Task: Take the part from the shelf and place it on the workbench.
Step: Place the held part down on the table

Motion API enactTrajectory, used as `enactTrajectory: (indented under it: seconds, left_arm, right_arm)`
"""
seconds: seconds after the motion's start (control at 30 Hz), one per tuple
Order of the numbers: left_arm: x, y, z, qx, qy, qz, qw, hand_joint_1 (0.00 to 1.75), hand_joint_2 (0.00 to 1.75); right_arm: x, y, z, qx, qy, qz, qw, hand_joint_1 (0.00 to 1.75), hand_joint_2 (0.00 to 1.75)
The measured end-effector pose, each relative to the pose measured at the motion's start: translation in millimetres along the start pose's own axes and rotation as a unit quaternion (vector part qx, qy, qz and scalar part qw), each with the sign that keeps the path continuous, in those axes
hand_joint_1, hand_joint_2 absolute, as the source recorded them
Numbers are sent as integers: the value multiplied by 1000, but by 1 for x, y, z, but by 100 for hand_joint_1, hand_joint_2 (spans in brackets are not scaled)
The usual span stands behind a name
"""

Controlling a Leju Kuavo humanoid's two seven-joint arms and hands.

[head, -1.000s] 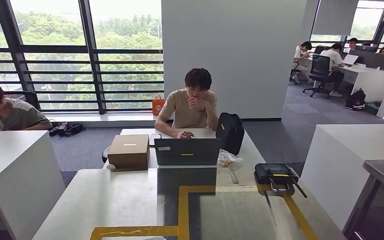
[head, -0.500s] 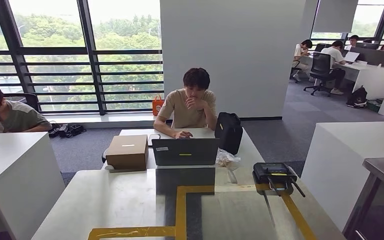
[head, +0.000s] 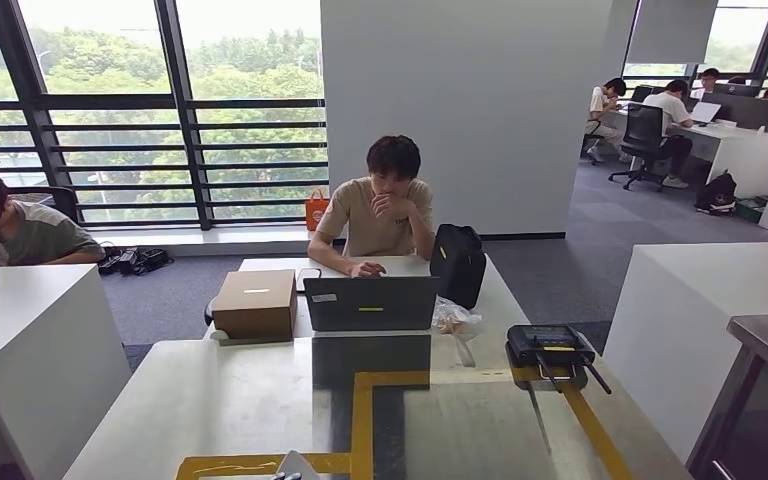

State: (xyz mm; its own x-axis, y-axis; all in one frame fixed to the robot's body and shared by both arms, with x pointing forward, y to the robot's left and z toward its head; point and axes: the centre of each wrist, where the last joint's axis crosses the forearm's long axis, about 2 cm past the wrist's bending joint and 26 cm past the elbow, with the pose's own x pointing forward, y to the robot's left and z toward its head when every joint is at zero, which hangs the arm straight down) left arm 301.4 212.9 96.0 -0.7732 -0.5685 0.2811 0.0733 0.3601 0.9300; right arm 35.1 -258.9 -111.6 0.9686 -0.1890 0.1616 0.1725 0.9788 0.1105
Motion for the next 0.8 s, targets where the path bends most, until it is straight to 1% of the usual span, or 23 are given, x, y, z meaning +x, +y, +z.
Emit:
enactTrajectory:
  seconds: [0.1, 0.3, 0.43, 0.6, 0.8]
  left_arm:
    - [2, 4, -1, 12, -2, -4, 1000, 0, 0]
    - [9, 1, 4, 13, 0, -7, 1000, 0, 0]
    - [9, 3, 7, 19, 1, -17, 1000, 0, 0]
    - [8, 2, 16, 19, 6, -20, 1000, 0, 0]
    - [8, 0, 21, 14, 8, -23, 1000, 0, 0]
  right_arm:
    - [0, 0, 0, 0, -1, 1, 1000, 0, 0]
    - [-1, 0, 0, 0, -1, 6, 1000, 0, 0]
    - [0, 4, 0, 7, -2, 11, 1000, 0, 0]
    - [0, 3, 0, 7, -2, 15, 1000, 0, 0]
    - [0, 3, 0, 7, -2, 18, 1000, 0, 0]
